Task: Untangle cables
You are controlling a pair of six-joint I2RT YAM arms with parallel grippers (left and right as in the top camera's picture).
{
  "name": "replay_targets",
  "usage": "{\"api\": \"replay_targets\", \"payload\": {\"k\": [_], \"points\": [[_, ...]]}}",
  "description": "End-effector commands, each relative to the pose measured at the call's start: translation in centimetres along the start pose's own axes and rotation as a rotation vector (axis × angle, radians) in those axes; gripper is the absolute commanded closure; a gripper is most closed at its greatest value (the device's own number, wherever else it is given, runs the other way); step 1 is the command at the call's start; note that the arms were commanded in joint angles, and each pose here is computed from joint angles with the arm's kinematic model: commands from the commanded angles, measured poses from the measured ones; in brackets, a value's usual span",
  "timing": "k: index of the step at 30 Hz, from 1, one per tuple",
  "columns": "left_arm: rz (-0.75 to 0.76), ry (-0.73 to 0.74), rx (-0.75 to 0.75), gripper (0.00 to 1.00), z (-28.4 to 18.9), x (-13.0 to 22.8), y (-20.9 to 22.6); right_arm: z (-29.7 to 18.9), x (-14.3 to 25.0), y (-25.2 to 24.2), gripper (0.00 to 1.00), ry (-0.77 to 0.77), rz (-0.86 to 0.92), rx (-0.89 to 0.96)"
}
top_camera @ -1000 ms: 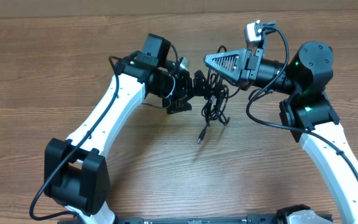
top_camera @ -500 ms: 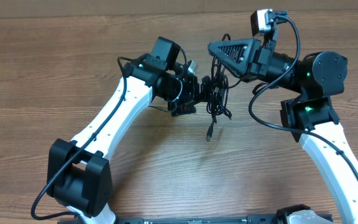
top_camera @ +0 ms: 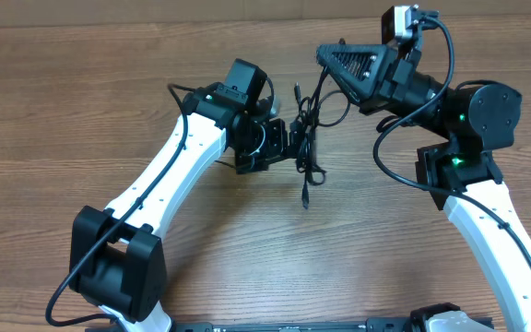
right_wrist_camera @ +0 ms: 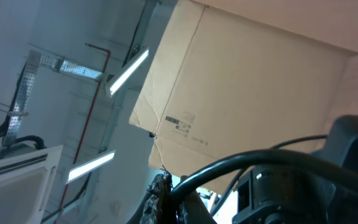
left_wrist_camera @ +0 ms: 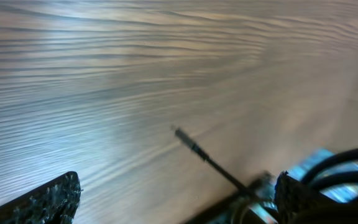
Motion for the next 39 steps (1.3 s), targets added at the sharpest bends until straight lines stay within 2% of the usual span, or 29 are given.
{"api": "replay_targets", "payload": {"k": [1, 7, 13, 18, 24, 32, 34, 37, 39], "points": [[-0.006, -0.061, -0.148, 0.00, -0.4, -1.0, 2.0, -0.5, -1.0, 1.8, 0.96, -0.076, -0.057, -0.040], [-0.060, -0.072, -0.175, 0.00, -1.3, -1.5, 3.8, -2.3, -3.6, -0.6, 0.96, -0.192, -0.198, 0.106], [-0.158, -0.082, -0.304, 0.00, -2.8, -1.5, 7.0, -6.8, -6.6, -6.7, 0.96, -0.388, -0.118, 0.458], [-0.183, -0.098, -0.341, 0.01, -3.3, -1.8, 8.1, -8.9, -6.9, -8.9, 0.96, -0.431, -0.128, 0.620], [-0.188, -0.112, -0.370, 0.00, -3.6, -1.9, 8.5, -11.4, -6.9, -11.5, 0.96, -0.563, -0.053, 0.827], [-0.198, -0.157, -0.518, 0.00, -4.2, -2.1, 9.9, -14.2, -7.1, -13.3, 0.96, -0.713, -0.049, 1.044], [-0.205, -0.157, -0.515, 0.00, -4.2, -2.0, 9.9, -14.2, -7.0, -13.6, 0.96, -0.699, -0.034, 1.050], [-0.196, -0.153, -0.460, 0.00, -3.9, -2.2, 9.2, -12.9, -6.6, -13.8, 0.96, -0.600, -0.009, 0.981], [-0.154, -0.134, -0.344, 0.01, -3.2, -2.4, 7.8, -10.9, -6.0, -13.7, 0.96, -0.472, -0.003, 0.880]]}}
Point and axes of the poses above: each gripper's point midway between its finger pads, its own z axis out along the fingers, its own y axis along the line the jaws close on, x = y × z, the point moved 7 cm from there along -z, back along the fingers, and after that the axes turned 6 degrees about z, right-handed, at the moved point
